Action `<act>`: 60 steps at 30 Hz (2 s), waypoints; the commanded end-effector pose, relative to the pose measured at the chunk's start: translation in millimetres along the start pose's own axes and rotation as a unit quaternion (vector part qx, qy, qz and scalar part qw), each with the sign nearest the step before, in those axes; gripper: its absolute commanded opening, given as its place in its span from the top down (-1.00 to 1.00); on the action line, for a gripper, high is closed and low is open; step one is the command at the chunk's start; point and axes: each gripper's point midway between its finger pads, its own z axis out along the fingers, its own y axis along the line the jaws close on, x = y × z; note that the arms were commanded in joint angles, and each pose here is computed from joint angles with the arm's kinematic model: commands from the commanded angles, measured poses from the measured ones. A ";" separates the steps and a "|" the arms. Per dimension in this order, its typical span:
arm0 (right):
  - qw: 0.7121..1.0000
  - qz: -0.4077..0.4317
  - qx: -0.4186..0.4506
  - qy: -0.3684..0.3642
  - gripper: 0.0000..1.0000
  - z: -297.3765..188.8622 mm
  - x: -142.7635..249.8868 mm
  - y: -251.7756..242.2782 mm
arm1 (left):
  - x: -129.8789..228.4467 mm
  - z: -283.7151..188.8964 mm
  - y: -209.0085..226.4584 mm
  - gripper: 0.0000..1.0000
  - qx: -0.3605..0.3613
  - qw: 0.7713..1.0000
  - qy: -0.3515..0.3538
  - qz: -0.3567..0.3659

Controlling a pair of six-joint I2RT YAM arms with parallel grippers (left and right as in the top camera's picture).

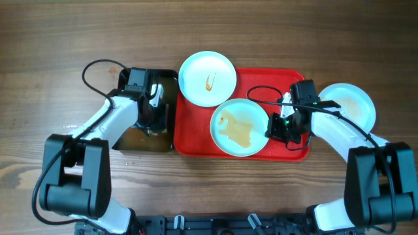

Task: Clean dirty plates on tray and stack at the side

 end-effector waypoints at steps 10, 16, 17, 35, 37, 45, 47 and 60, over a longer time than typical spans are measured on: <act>0.999 -0.035 -0.004 -0.022 0.91 3.5 -11.7 1.5 | 8.3 -4.1 -3.9 -0.13 0.016 1.000 0.023 -0.014; 0.993 -0.077 0.021 -0.087 0.91 -44.2 -25.3 11.8 | 11.8 -4.1 -3.3 -0.12 0.014 0.999 0.030 -0.015; 0.990 -0.079 0.039 -0.106 0.91 -56.1 -26.5 8.8 | 11.8 -4.1 -3.3 -0.12 0.014 0.999 0.030 -0.015; 0.953 -0.087 0.178 -0.230 0.91 -127.4 -42.0 -21.1 | 11.0 -4.1 -3.4 -0.13 0.015 0.999 0.029 -0.015; 0.944 -0.104 0.191 -0.250 0.91 -136.1 -42.4 -13.5 | 11.0 -4.0 -3.4 -0.13 0.015 0.999 0.029 -0.015; 0.797 -0.251 0.393 -0.383 0.91 -180.5 -42.6 41.4 | 11.0 -3.9 -3.4 -0.13 0.015 0.999 0.029 -0.015; 0.749 -0.322 0.409 -0.411 0.91 -189.1 -42.6 75.9 | 11.0 -4.0 -3.4 -0.13 0.015 0.999 0.029 -0.015; 0.723 -0.328 0.403 -0.455 0.91 -197.3 -55.2 101.6 | 11.0 -3.9 -3.4 -0.13 0.015 0.999 0.029 -0.014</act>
